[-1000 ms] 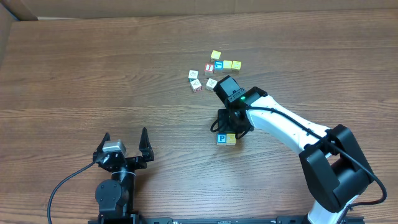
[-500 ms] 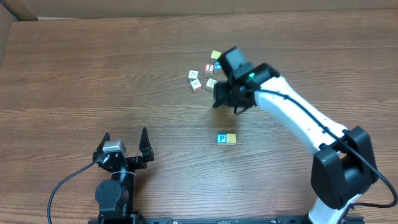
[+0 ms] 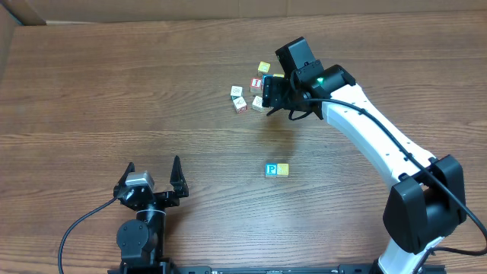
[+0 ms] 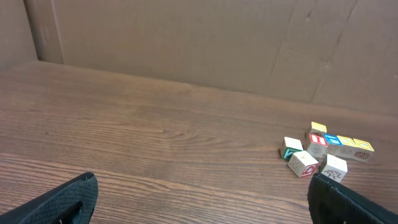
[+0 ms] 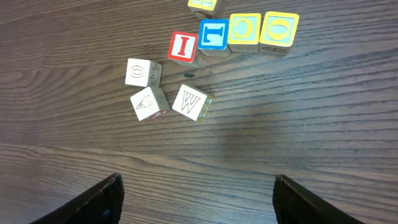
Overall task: Flip 5 blocks
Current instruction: 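Move the right gripper up to the back of the block cluster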
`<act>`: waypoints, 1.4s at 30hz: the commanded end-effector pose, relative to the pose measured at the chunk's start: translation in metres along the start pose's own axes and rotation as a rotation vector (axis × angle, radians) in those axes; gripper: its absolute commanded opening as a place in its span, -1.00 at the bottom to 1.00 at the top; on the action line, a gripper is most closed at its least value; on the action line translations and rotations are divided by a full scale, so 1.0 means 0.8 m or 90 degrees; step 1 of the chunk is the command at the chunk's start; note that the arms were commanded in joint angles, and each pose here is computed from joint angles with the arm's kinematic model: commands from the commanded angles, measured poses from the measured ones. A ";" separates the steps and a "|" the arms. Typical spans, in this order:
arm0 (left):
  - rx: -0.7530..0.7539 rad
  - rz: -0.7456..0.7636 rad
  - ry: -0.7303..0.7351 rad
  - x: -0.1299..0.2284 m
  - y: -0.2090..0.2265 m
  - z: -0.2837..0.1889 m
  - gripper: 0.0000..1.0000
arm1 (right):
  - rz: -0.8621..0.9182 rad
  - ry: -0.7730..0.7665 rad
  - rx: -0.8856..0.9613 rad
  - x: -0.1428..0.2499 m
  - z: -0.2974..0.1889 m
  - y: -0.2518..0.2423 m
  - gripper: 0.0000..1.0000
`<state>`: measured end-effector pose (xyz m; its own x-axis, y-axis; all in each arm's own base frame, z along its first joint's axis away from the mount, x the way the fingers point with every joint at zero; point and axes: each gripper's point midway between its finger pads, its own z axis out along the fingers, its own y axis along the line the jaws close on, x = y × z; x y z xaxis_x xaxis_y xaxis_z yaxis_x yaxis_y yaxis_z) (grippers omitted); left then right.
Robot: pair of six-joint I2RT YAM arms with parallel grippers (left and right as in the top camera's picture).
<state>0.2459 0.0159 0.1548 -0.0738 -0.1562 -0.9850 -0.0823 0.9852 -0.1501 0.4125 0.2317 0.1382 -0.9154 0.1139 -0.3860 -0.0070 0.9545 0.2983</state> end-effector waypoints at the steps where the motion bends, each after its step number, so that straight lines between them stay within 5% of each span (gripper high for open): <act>1: 0.012 0.012 -0.004 -0.001 -0.004 -0.001 1.00 | -0.005 -0.010 0.011 -0.001 -0.003 -0.003 0.55; 11: 0.012 0.012 -0.004 -0.001 -0.004 -0.001 0.99 | 0.000 0.006 0.016 0.010 0.003 -0.006 0.51; 15: 0.012 0.012 -0.004 -0.001 -0.004 -0.001 1.00 | -0.001 0.021 -0.018 0.014 0.003 0.007 0.25; 23: 0.012 0.012 -0.004 -0.001 -0.004 -0.001 0.99 | 0.006 0.078 -0.057 -0.002 -0.002 0.037 0.19; 29: 0.012 0.012 -0.004 -0.001 -0.004 -0.001 1.00 | 0.052 0.022 -0.015 -0.030 0.035 0.030 0.19; 42: 0.012 0.012 -0.004 -0.001 -0.005 -0.001 1.00 | 0.111 -0.002 0.081 -0.006 0.131 0.021 0.21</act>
<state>0.2459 0.0159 0.1548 -0.0738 -0.1562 -0.9850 -0.0823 0.9852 -0.1501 0.4550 0.2725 0.0563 -0.9228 0.2539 -0.2898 0.1688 0.9426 0.2882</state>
